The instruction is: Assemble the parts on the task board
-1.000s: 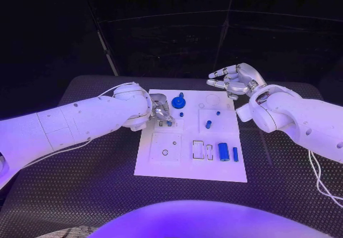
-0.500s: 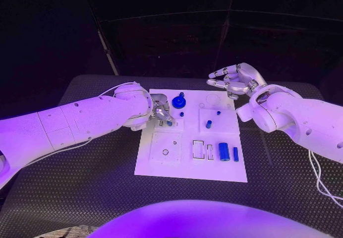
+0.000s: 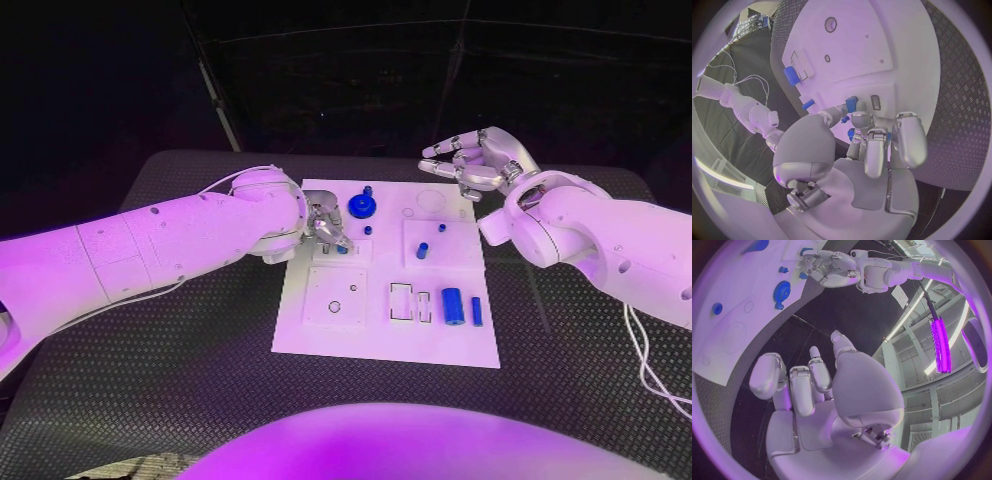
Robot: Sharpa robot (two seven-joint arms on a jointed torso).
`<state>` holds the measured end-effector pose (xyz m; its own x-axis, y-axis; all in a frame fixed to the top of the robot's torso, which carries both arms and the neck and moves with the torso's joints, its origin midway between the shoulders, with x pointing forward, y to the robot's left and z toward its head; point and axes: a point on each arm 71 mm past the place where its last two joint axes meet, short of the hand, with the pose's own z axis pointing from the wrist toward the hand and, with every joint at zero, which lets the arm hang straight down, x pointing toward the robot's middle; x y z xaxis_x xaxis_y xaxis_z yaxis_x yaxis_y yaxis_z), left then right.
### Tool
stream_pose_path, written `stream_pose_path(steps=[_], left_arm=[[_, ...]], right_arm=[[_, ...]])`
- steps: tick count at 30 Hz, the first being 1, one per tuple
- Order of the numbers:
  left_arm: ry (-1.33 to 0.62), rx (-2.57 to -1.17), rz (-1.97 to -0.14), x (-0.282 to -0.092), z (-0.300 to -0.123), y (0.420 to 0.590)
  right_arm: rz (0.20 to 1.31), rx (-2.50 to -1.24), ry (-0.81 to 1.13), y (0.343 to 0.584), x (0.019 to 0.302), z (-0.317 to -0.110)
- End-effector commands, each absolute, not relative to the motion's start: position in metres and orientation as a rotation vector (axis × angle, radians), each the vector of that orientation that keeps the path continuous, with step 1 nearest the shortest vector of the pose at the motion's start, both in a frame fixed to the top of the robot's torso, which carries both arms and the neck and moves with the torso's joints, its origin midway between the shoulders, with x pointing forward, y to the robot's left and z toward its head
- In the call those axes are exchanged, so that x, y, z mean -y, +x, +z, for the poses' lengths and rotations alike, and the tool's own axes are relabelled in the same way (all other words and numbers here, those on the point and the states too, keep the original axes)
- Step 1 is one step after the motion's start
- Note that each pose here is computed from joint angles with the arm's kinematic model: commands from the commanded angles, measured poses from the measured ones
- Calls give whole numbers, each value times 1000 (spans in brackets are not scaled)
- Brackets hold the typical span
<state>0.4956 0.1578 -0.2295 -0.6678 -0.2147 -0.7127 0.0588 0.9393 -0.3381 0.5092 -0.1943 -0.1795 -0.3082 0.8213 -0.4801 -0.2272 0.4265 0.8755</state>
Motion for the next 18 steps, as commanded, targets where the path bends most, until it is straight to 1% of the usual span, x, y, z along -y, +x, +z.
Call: stream_pose_path(steps=[1, 18], left_arm=[[-89, -2285, -408, -158, -232, 495], [-78, -2304, -395, -154, -236, 497]], right_arm=[[1163, -1536, 532, 509, 192, -178], [1165, -1537, 531, 509, 192, -178]])
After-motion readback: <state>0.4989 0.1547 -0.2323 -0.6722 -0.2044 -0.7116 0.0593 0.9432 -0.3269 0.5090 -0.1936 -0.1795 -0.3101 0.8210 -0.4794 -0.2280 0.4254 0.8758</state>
